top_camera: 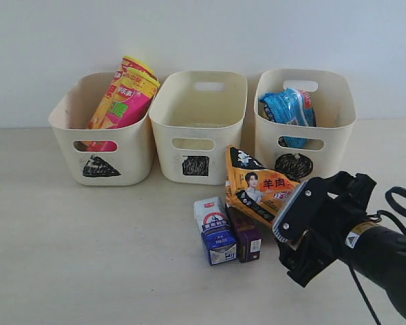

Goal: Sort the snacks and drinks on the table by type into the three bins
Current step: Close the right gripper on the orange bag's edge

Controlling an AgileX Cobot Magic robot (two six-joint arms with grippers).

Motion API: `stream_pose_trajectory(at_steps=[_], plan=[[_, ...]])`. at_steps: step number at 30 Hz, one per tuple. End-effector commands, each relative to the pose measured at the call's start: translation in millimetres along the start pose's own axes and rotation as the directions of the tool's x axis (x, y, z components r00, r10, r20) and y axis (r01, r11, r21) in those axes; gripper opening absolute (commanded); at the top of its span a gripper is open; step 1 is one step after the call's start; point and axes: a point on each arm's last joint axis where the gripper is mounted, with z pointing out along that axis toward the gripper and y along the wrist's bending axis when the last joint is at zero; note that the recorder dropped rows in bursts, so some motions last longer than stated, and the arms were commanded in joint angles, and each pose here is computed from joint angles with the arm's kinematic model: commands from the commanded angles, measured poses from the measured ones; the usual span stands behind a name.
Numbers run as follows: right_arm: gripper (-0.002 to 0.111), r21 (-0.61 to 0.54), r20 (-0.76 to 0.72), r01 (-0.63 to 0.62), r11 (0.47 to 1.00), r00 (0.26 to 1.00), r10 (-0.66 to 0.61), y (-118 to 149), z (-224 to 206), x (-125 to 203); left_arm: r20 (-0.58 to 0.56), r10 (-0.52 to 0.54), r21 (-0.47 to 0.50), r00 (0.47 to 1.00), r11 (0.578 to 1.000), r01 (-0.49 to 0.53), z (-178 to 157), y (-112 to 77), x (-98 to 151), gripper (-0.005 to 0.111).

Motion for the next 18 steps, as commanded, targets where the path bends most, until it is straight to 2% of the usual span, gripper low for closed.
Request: stream_pose_trajectory(at_steps=[1, 15, 16, 18], plan=[[0.105, 0.012, 0.025, -0.018, 1.000, 1.000, 0.018, -1.8, 13.8, -7.0, -0.002, -0.004, -0.005, 1.000, 1.000, 0.004, 0.1, 0.4, 1.2, 0.004], [0.104, 0.023, 0.033, 0.024, 0.999, 0.999, -0.024, 0.7, 51.3, -13.8, -0.002, -0.004, -0.005, 1.000, 1.000, 0.004, 0.1, 0.4, 1.2, 0.004], [0.102, 0.020, 0.032, 0.025, 0.999, 0.999, -0.025, 0.5, 51.9, -14.4, -0.002, -0.004, -0.005, 1.000, 1.000, 0.004, 0.1, 0.4, 1.2, 0.004], [0.082, 0.016, 0.023, 0.013, 1.000, 1.000, -0.014, 0.4, 52.5, -14.2, -0.002, -0.004, -0.005, 1.000, 1.000, 0.004, 0.1, 0.4, 1.2, 0.004]])
